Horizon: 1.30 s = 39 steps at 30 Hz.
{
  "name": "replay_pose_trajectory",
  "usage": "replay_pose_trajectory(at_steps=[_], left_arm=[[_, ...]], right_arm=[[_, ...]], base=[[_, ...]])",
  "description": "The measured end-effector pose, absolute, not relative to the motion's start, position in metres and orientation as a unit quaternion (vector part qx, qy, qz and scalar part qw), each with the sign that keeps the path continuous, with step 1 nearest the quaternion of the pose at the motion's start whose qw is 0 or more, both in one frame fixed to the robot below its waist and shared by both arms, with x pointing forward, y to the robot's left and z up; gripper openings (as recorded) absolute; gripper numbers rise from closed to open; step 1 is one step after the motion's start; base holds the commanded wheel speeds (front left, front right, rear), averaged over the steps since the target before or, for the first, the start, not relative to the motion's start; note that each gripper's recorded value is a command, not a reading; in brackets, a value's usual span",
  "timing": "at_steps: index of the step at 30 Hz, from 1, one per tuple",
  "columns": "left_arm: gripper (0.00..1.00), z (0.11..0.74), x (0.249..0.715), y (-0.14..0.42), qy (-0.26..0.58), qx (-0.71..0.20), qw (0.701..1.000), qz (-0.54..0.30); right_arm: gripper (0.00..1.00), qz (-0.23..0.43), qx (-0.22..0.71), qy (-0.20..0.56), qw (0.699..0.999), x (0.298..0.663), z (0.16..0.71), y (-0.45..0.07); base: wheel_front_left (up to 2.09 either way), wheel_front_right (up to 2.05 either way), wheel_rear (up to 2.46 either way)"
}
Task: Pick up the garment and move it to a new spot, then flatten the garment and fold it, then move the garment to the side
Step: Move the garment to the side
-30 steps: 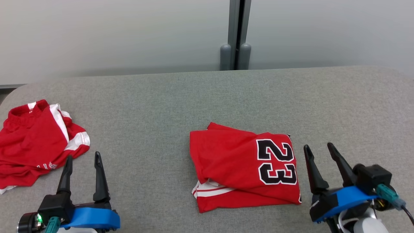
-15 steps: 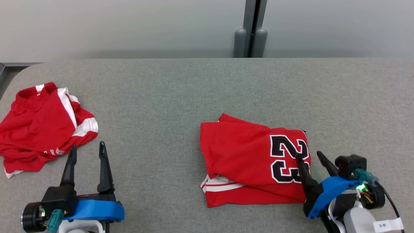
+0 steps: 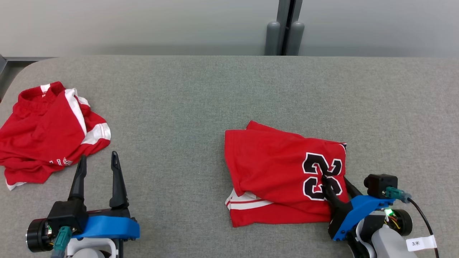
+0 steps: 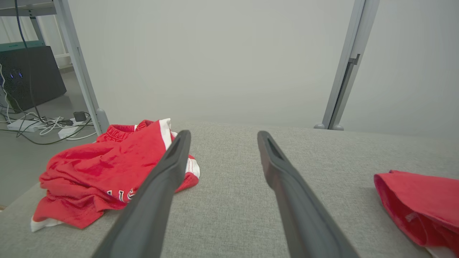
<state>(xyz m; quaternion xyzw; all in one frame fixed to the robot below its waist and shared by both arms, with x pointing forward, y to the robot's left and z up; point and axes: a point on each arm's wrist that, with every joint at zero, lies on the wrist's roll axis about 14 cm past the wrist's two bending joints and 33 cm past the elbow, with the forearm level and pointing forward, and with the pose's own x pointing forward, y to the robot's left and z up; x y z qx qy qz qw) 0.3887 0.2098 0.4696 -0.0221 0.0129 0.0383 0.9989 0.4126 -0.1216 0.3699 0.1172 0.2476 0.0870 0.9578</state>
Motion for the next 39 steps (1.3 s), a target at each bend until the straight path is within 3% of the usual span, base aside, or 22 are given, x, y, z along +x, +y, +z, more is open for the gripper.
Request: replay_pose_trajectory(at_steps=[6, 12, 22, 28, 39], left_arm=[[1.0, 0.468, 0.399, 0.199, 0.013, -0.026, 0.999, 0.023], [1.0, 0.473, 0.427, 0.175, -0.003, -0.032, 0.999, -0.013], [1.0, 0.467, 0.481, 0.117, -0.023, -0.047, 0.995, -0.087], [1.0, 0.46, 0.499, 0.108, -0.026, -0.044, 0.994, -0.1], [1.0, 0.463, 0.507, 0.115, -0.038, -0.035, 0.994, -0.096]], right_arm=[[0.0, 0.077, 0.111, 0.216, 0.967, 0.424, 0.378, -0.133], [0.0, 0.038, 0.062, 0.175, 0.982, 0.442, 0.393, -0.19], [0.0, -0.062, 0.007, 0.159, 0.985, 0.433, 0.403, -0.297], [0.0, -0.089, -0.002, 0.15, 0.985, 0.432, 0.405, -0.321], [0.0, -0.053, -0.075, 0.107, 0.99, 0.509, 0.455, -0.329]], base=[[0.0, 0.0, 0.0], [0.0, 0.0, 0.0], [0.0, 0.0, 0.0], [0.0, 0.0, 0.0], [0.0, 0.0, 0.0]])
